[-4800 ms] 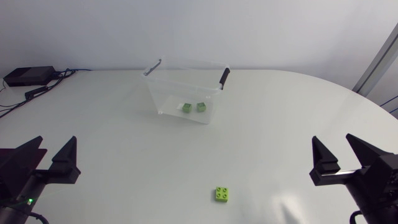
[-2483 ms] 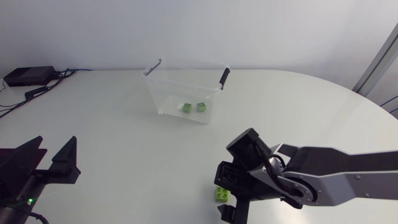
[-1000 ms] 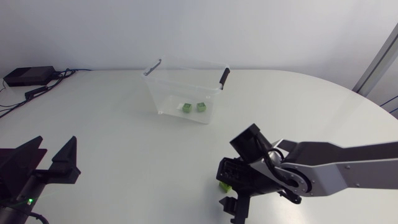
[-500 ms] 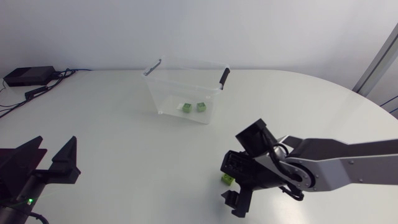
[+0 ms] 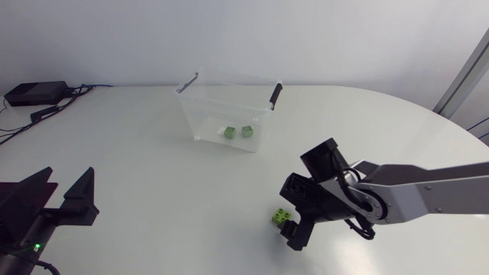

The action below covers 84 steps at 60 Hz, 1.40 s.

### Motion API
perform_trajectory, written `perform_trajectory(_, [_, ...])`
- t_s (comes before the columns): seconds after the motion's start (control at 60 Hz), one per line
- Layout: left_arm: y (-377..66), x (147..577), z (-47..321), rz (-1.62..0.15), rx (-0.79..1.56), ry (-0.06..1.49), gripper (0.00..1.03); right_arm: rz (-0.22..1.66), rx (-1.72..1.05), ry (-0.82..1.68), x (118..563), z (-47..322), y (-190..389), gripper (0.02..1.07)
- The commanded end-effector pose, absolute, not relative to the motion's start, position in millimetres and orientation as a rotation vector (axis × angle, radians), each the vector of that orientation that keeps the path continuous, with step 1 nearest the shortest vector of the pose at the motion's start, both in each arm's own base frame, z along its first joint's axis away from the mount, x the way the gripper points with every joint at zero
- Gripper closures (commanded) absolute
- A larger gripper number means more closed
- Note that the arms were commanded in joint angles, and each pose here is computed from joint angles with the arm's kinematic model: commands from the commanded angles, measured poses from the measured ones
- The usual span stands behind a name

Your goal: Place the duplo bricks in the container

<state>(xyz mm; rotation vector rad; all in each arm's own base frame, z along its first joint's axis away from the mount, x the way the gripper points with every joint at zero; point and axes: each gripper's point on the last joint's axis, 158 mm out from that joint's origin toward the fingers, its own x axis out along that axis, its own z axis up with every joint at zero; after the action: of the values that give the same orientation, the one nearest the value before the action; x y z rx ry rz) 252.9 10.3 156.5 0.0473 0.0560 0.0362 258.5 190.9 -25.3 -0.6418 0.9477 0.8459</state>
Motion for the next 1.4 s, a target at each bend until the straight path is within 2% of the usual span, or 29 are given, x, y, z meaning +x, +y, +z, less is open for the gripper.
perform_trajectory(0.0, [11.2,253.1,151.9,0.038,0.052,0.056,0.04,0.830,-0.625,0.991,258.1,-40.4,187.8,0.14])
perform_trajectory(0.083, [10.9,253.1,151.9,0.037,0.052,0.056,0.04,0.823,-0.614,1.024,257.3,-50.1,187.9,0.15])
perform_trajectory(0.133, [11.2,253.1,151.9,0.038,0.052,0.056,0.04,0.824,-0.612,1.025,257.0,-52.4,188.6,0.22])
perform_trajectory(0.167, [11.2,253.1,151.9,0.038,0.052,0.056,0.04,0.827,-0.609,1.013,256.5,-51.9,191.2,0.33])
perform_trajectory(0.233, [10.9,253.1,151.9,0.037,0.052,0.056,0.04,0.834,-0.603,0.957,259.2,-44.1,198.1,0.64])
perform_trajectory(0.25, [11.2,253.1,151.9,0.038,0.052,0.056,0.04,0.840,-0.608,0.949,257.9,-42.9,199.0,0.67])
perform_trajectory(0.467, [11.2,253.1,151.9,0.038,0.052,0.056,0.04,0.853,-0.624,0.913,252.3,-32.6,198.7,0.87])
perform_trajectory(0.6, [11.2,253.1,151.9,0.038,0.052,0.056,0.04,0.814,-0.616,0.843,265.0,-10.7,199.0,0.88])
perform_trajectory(0.733, [11.2,253.1,151.9,0.038,0.052,0.056,0.04,0.761,-0.563,0.695,298.7,42.7,204.9,0.88])
perform_trajectory(0.867, [10.9,253.1,151.9,0.037,0.052,0.056,0.04,0.700,-0.510,0.517,348.1,112.2,215.0,0.88])
perform_trajectory(0.983, [11.2,253.1,151.9,0.038,0.052,0.056,0.04,0.675,-0.456,0.435,393.5,156.3,229.9,0.88])
perform_trajectory(1.15, [11.2,253.1,151.9,0.038,0.052,0.056,0.04,0.657,-0.411,0.351,450.8,196.5,255.4,0.88])
perform_trajectory(1.25, [11.2,253.1,151.9,0.038,0.052,0.056,0.04,0.644,-0.387,0.341,485.4,199.0,265.8,0.86])
perform_trajectory(1.3, [11.2,253.1,151.9,0.038,0.052,0.056,0.04,0.624,-0.366,0.353,502.0,197.1,263.3,0.76])
perform_trajectory(1.333, [11.2,253.1,151.9,0.038,0.052,0.056,0.04,0.611,-0.349,0.367,507.9,193.7,259.3,0.59])
perform_trajectory(1.383, [11.2,253.1,151.9,0.038,0.052,0.056,0.04,0.586,-0.317,0.382,515.0,190.3,249.4,0.20])
